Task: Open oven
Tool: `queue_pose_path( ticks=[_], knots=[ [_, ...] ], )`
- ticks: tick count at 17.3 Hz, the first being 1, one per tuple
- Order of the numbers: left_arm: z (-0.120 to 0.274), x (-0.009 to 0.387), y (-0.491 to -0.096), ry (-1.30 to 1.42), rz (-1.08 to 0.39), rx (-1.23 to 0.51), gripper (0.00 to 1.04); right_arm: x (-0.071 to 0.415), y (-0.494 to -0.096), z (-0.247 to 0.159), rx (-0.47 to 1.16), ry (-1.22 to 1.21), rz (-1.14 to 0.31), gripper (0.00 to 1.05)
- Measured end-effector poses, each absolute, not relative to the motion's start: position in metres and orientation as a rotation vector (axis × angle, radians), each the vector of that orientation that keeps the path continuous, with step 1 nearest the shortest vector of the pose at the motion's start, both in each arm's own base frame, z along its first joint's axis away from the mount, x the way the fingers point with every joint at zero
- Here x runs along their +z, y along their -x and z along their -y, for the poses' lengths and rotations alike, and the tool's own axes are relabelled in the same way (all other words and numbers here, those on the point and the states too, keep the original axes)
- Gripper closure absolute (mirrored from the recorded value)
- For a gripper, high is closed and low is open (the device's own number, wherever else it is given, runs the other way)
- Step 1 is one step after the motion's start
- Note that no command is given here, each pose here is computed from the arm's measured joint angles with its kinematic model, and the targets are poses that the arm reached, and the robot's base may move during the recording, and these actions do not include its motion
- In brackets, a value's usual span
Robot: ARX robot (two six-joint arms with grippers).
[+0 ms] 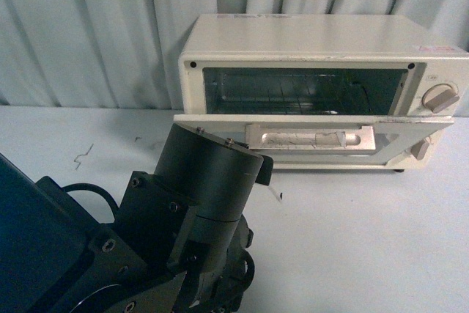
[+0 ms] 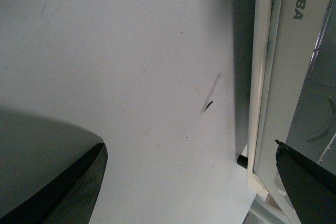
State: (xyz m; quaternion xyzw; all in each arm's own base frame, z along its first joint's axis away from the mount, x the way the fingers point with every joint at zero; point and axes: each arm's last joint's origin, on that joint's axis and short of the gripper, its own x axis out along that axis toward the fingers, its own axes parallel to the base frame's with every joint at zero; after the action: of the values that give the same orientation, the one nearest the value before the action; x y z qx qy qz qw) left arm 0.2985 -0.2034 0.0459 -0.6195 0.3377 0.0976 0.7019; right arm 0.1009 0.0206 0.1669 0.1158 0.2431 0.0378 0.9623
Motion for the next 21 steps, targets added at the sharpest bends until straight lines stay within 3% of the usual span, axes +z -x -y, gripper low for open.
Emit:
queue_pose_path(
  ticks=[2,4,7,15,18,21],
  knots=[
    [0.204,0.046,-0.298,1.38,-0.753,0.215,0.07,0.159,-0.098,-0.018,0.039,-0.174,-0.2,0.62],
    [0.203,0.046,-0.299,1.378,-0.75,0.221,0.07,0.17,-0.096,-0.014,0.017,-0.119,0.003,0.74],
    [0.203,0.046,-0.299,1.379,-0.749,0.22,0.07,0.166,-0.097,-0.006,0.021,-0.029,-0.004,1.03],
    [0.203,0.046,-0.299,1.38,-0.751,0.219,0.07,0.167,-0.097,0.0,-0.002,-0.006,0.004,1.03],
    [0.203,0.046,-0.299,1.379,-0.751,0.218,0.07,0.167,-0.097,0.0,-0.002,-0.005,0.004,0.77],
    [0.203,0.046,-0.299,1.38,-0.751,0.219,0.07,0.167,-0.097,0.0,-0.002,-0.005,0.004,0.68]
  ],
)
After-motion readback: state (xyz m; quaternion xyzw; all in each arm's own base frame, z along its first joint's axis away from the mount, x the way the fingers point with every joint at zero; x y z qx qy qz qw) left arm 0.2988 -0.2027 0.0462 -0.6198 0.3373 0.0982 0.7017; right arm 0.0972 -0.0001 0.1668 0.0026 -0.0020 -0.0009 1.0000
